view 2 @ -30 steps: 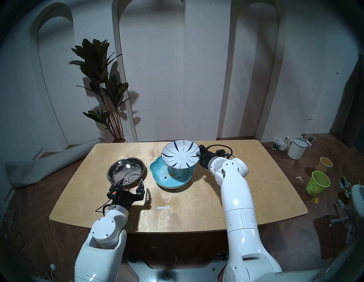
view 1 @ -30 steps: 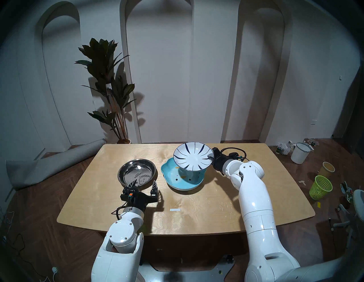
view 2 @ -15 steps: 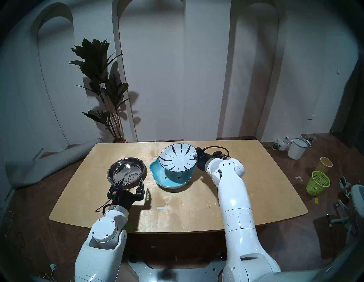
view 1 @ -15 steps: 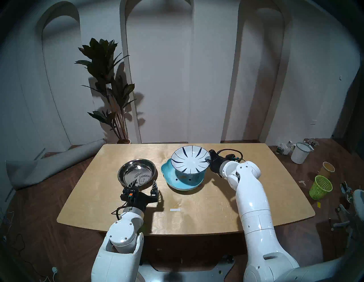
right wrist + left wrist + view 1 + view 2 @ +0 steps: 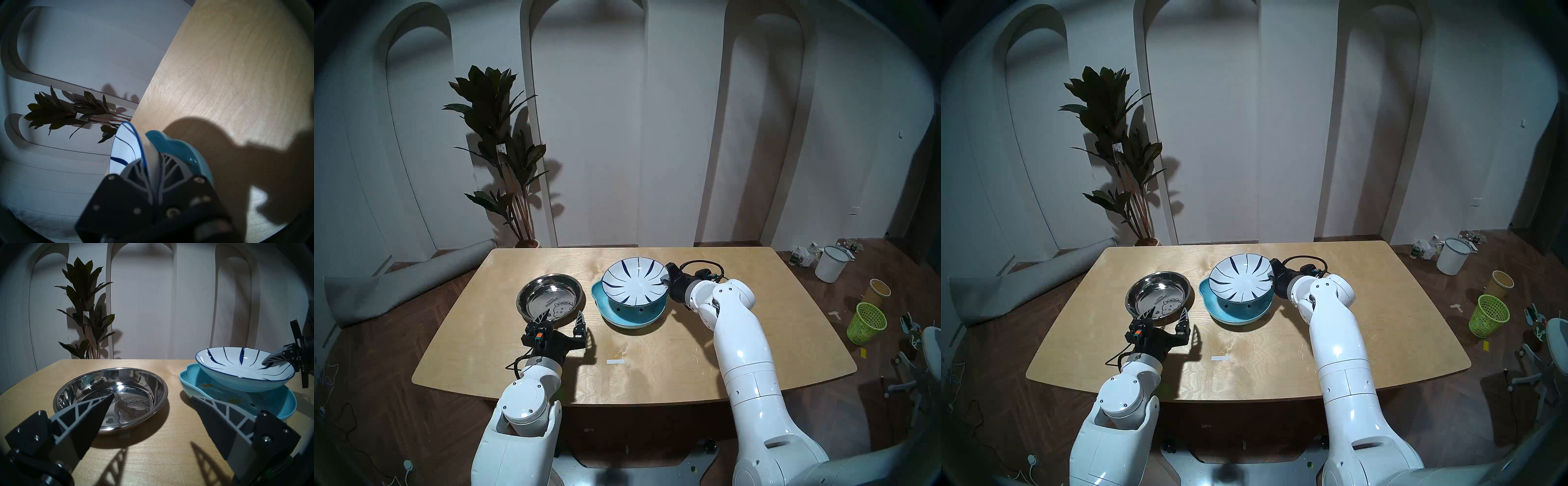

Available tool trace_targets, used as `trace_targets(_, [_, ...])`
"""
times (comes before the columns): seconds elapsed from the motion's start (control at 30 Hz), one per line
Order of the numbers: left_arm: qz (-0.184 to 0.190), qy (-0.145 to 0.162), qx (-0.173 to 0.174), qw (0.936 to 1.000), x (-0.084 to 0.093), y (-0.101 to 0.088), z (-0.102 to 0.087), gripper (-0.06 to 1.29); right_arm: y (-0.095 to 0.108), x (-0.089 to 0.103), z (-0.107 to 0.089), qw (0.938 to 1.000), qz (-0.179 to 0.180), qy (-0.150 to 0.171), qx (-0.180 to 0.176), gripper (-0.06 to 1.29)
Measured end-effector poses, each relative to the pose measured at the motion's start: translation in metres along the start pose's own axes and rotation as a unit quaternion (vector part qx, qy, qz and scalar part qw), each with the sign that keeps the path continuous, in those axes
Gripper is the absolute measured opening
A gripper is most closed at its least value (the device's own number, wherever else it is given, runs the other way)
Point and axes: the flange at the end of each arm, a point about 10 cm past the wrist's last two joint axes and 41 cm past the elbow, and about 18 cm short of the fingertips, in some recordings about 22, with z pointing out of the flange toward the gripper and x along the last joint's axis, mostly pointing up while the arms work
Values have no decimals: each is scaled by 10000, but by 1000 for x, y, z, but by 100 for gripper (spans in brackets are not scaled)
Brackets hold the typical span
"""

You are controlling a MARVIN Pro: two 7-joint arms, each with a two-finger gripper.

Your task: Stack the plates into one stack

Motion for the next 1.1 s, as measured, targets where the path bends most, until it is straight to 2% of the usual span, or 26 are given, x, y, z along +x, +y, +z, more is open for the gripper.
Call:
trace_targets(0.6, [0,0,0,10000,0,0,0,123,3,-16,8,9997,-129,-149,-131,1])
trace_targets(1.1, [0,0,0,10000,0,0,0,123,5,-19,9,9993,-253,-135,-229,2])
